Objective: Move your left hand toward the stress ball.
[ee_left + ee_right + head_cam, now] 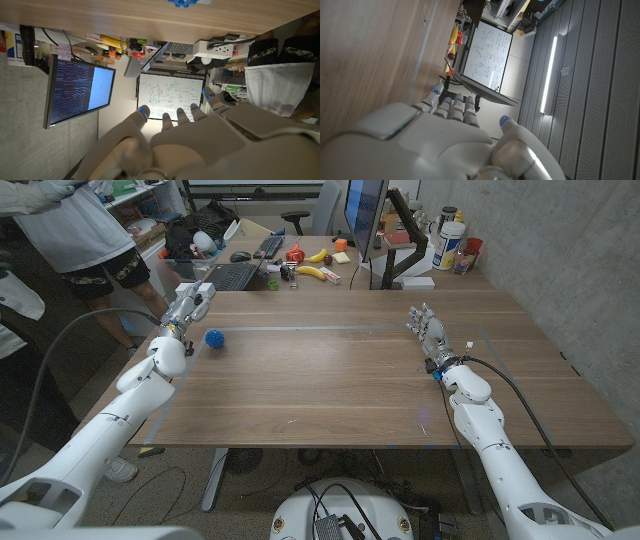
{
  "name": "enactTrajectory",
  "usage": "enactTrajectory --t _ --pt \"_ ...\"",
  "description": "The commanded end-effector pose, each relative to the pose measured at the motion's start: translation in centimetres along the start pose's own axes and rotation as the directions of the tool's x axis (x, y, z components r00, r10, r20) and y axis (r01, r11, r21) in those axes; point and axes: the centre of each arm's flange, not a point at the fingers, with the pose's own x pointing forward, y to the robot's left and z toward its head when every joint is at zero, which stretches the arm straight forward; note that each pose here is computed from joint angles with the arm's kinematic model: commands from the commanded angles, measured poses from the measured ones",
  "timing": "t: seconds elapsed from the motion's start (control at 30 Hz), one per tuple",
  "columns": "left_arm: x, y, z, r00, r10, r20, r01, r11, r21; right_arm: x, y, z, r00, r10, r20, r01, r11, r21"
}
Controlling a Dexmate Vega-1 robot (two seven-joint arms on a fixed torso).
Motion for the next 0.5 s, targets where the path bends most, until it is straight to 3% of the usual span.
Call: enactTrajectory --t 0.03,0.5 --pt "0.34 -0.46 0.08 1.000 -0.011 -0.006 0.011 1.000 0.019 0.16 -0.11 0.06 1.000 0.001 0.002 -0.001 1.000 -0.005" --pt "0.41 -1.12 -0.30 0.999 -0.031 -0.018 0.032 0.999 0.026 0.56 -0.02 0.32 1.000 0.006 0.007 -0.006 1.000 -0.017"
